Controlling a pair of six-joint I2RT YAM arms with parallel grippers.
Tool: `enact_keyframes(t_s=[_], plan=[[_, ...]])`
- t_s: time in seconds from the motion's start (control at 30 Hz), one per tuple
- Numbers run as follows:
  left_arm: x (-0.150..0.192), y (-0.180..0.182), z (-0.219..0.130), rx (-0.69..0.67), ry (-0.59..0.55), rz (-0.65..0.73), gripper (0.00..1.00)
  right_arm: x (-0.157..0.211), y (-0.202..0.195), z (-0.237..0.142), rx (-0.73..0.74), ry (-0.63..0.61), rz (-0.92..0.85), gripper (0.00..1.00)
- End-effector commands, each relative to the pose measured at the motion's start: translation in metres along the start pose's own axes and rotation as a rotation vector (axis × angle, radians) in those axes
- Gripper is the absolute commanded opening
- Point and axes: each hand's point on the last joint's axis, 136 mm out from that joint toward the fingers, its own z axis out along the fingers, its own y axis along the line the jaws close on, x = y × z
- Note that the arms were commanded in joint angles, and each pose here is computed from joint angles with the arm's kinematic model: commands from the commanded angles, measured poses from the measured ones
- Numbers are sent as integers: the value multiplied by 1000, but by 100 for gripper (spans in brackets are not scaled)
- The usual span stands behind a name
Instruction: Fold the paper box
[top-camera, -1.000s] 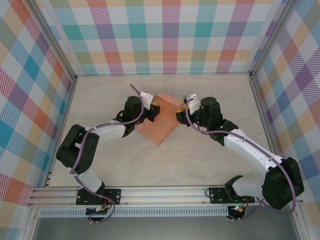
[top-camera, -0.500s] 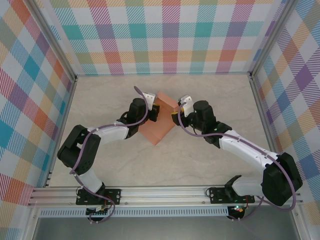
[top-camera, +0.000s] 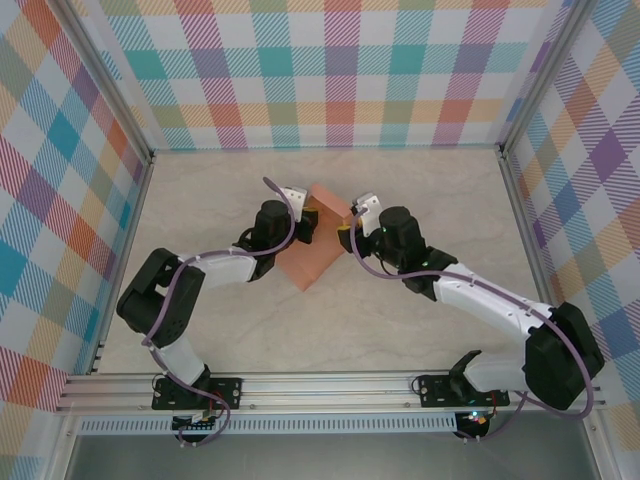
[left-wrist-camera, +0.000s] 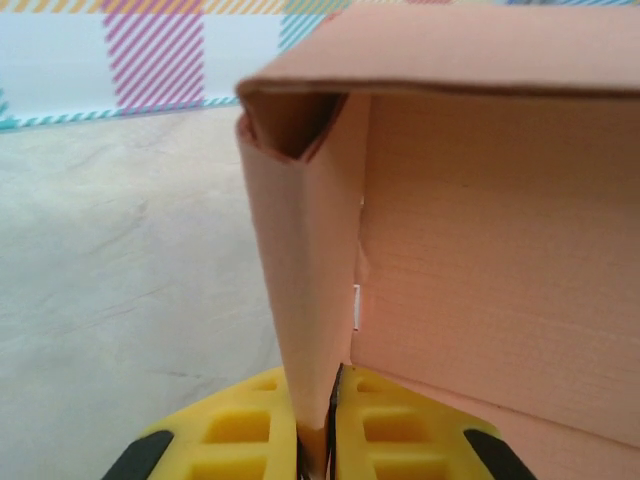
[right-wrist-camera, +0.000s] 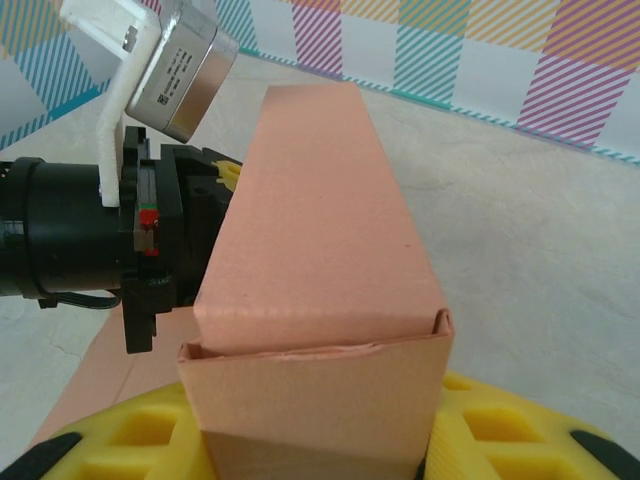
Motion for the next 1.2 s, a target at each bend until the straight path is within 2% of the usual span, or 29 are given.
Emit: enact_keyframes(t_s=[0.0,0.17,0.3,0.43,0.63,0.9,1.03,1.17], plan=[[-37,-37,2,177,-117,10,4,-16,45,-12,-200,-66,20,21],[-42,-27,6,120,-137,1,0,-1,51,-13,-208,-43,33,21],[-38,-19,11,70,-121,-11,0,24,63,-9,-216,2,-91,21],[-31,-13,16,30,-104,-31,0,54,62,0,-215,43,-129,22],[-22,-18,18,58,-114,-25,7,81,57,17,-191,76,-140,23],[18,-5,24,13,-67,7,7,111,54,34,-186,112,-223,24],[29,3,21,-35,-98,2,11,126,47,38,-157,133,-214,25],[40,-6,21,-9,-124,16,13,140,48,37,-174,163,-221,27]])
